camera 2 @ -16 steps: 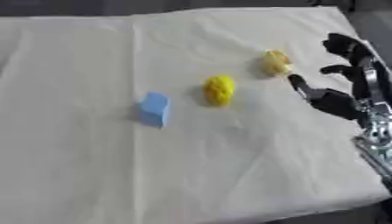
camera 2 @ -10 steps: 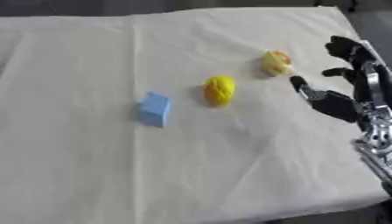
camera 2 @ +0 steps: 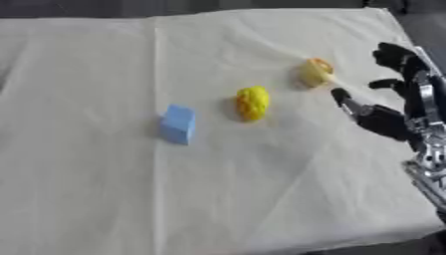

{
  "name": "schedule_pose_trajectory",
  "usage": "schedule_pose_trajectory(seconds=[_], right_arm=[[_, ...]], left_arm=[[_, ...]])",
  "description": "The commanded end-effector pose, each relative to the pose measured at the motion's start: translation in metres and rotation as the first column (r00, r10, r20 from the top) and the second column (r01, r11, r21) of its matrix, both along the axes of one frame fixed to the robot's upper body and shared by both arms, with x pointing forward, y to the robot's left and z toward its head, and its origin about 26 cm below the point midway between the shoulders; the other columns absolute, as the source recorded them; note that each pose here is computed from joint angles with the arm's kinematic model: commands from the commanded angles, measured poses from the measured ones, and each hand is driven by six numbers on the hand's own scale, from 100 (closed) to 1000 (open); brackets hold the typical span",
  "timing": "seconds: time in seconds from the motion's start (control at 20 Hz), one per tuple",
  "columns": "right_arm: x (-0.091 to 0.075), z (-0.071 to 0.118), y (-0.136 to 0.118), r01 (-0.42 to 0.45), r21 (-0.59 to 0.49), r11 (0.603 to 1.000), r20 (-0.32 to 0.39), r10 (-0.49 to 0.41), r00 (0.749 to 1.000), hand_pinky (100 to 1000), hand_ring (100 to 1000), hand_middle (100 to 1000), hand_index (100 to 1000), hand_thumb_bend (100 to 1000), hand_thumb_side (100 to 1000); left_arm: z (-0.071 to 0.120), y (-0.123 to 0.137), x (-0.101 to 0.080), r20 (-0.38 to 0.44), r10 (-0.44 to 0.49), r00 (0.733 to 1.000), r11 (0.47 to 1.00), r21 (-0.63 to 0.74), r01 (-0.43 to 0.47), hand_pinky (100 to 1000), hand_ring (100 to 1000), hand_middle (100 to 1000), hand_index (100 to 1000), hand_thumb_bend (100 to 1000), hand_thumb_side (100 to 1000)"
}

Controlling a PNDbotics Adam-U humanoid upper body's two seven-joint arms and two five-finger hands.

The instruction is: Pick up the objects with one hand, pass them to the other hand, and then place them into the box on the other side of the table.

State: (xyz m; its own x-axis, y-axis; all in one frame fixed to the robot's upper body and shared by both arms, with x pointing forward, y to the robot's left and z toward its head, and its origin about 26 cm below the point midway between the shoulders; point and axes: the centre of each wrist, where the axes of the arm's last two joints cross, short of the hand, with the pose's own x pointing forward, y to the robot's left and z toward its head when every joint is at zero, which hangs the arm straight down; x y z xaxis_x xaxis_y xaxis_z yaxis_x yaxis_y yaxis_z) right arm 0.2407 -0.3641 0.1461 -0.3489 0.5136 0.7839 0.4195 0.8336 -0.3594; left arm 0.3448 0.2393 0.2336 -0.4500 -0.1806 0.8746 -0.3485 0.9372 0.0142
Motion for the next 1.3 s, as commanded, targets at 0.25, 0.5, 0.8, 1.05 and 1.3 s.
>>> schedule_pose_trajectory(seconds=[0.25, 0.5, 0.8, 1.05, 1.3], right_arm=[[0.007, 0.028, -0.003, -0.041, -0.114, 0.993, 0.011, 0.042, 0.999, 647, 867, 773, 854, 555, 100], [0.011, 0.034, 0.001, -0.067, -0.156, 0.985, -0.005, 0.067, 0.998, 674, 878, 792, 863, 566, 112], [0.028, 0.057, 0.025, -0.178, -0.319, 0.931, -0.084, 0.159, 0.984, 698, 893, 812, 875, 641, 111], [0.039, 0.07, 0.046, -0.25, -0.354, 0.901, -0.141, 0.213, 0.967, 704, 896, 816, 870, 578, 161], [0.043, 0.07, 0.059, -0.29, -0.377, 0.88, -0.219, 0.219, 0.951, 712, 895, 814, 863, 572, 168]], left_arm=[[0.01, 0.001, -0.002, 0.031, 0.002, 1.0, 1.0, 0.022, -0.002, 709, 810, 775, 857, 216, 730], [0.008, 0.003, -0.002, 0.024, 0.008, 1.0, 1.0, 0.026, -0.009, 709, 809, 769, 848, 218, 732], [0.005, 0.014, -0.002, 0.005, 0.055, 0.998, 0.998, 0.027, -0.055, 708, 806, 764, 846, 182, 764], [0.004, 0.025, -0.002, -0.002, 0.089, 0.996, 0.996, 0.025, -0.089, 706, 803, 760, 840, 209, 732], [0.007, 0.04, -0.003, -0.005, 0.139, 0.99, 0.989, 0.045, -0.138, 706, 801, 757, 839, 202, 726]])
